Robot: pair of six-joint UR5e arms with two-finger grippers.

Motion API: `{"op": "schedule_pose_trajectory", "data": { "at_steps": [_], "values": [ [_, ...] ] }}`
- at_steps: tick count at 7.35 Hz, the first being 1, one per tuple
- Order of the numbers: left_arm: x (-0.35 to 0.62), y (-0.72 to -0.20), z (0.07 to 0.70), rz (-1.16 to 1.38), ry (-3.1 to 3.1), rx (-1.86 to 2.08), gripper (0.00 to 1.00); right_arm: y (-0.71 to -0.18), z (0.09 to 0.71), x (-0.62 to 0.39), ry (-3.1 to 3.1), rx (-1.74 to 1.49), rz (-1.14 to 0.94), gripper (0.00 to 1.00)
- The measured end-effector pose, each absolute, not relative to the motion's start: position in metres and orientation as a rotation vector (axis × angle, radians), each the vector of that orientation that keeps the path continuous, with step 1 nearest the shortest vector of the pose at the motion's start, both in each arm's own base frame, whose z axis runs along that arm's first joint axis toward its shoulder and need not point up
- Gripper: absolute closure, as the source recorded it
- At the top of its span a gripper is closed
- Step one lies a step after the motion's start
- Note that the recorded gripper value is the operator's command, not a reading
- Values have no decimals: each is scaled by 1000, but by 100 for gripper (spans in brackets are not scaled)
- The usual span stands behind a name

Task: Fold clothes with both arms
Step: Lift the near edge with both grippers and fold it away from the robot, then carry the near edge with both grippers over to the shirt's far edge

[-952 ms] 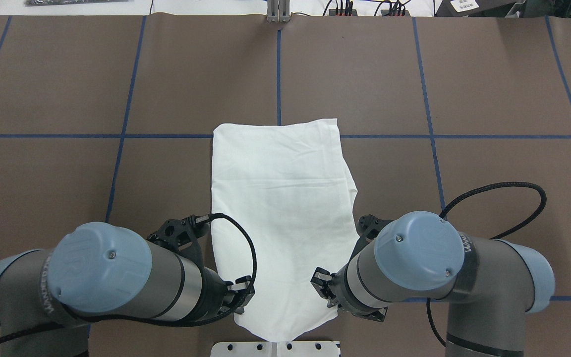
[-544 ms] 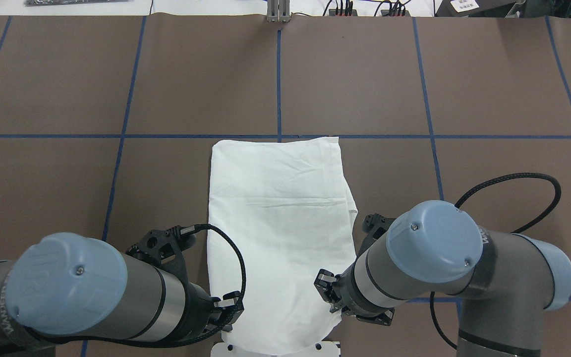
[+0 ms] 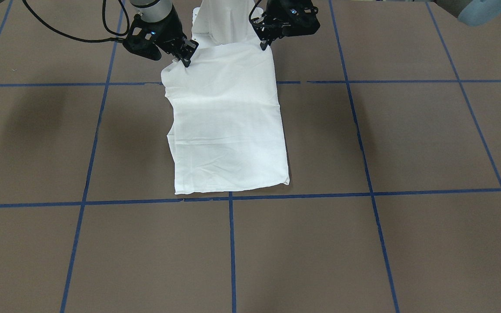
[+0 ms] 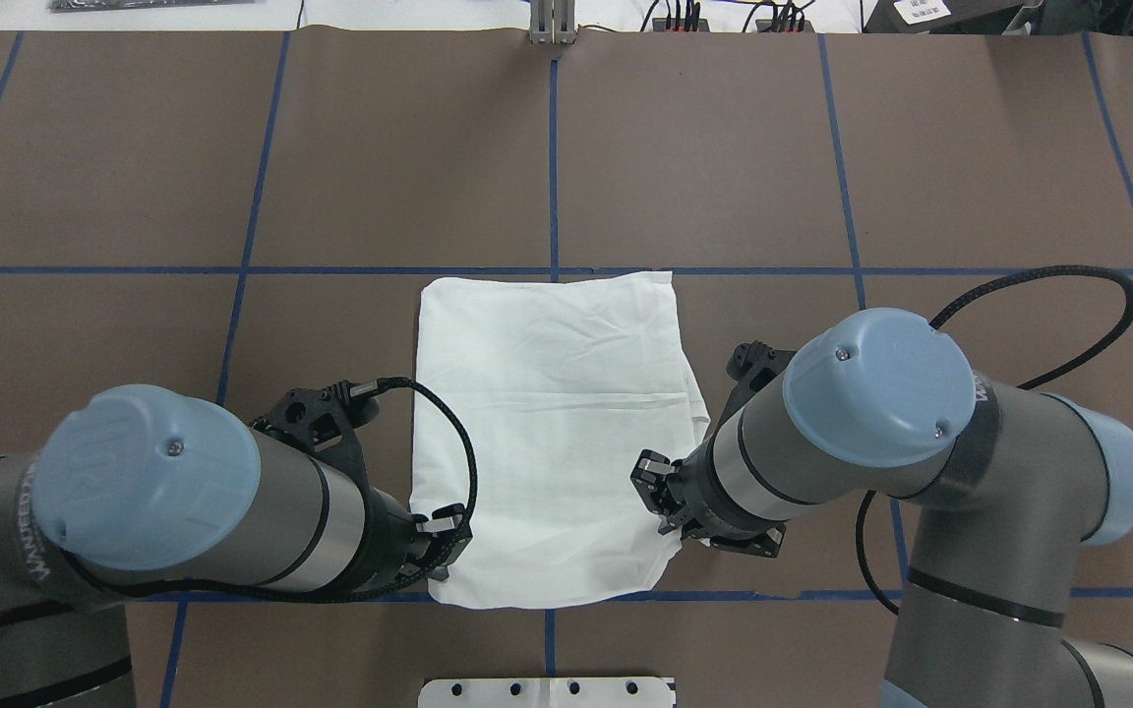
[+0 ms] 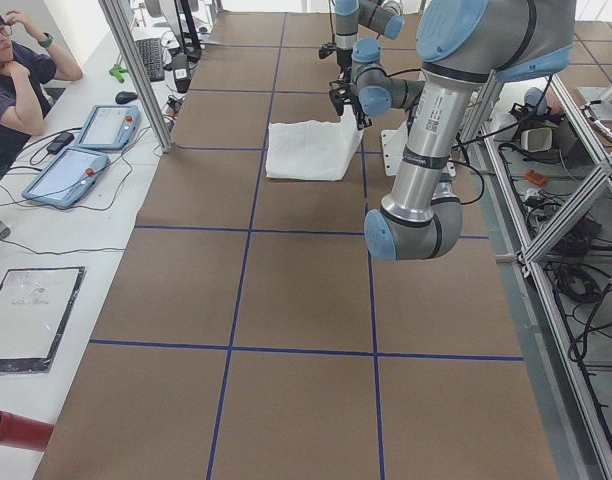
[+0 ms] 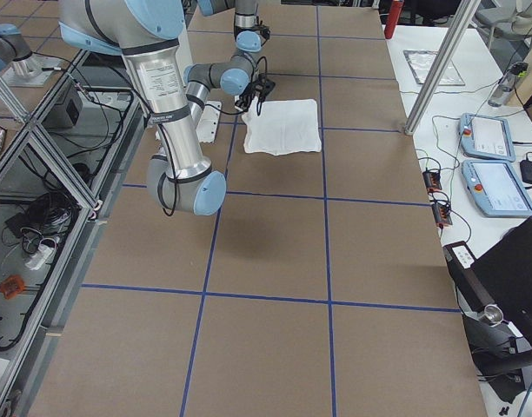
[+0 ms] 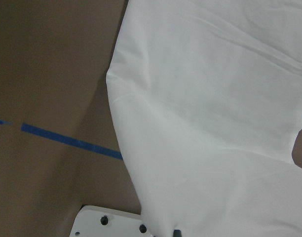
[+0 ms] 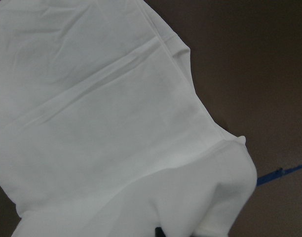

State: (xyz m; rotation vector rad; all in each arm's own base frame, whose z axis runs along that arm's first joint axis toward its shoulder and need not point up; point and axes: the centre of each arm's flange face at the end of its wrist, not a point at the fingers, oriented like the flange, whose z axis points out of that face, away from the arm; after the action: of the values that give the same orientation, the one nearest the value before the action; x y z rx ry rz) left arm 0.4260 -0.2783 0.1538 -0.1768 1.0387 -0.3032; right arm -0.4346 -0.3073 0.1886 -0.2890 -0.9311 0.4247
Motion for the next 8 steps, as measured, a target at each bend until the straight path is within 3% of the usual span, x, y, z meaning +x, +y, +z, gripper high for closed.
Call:
{"op": "schedule_pose_trajectory", "data": {
  "at_steps": [8],
  "values": [
    [432, -422, 189, -418, 1098, -51, 100, -429, 182, -470, -874, -168, 444, 100]
  ]
}}
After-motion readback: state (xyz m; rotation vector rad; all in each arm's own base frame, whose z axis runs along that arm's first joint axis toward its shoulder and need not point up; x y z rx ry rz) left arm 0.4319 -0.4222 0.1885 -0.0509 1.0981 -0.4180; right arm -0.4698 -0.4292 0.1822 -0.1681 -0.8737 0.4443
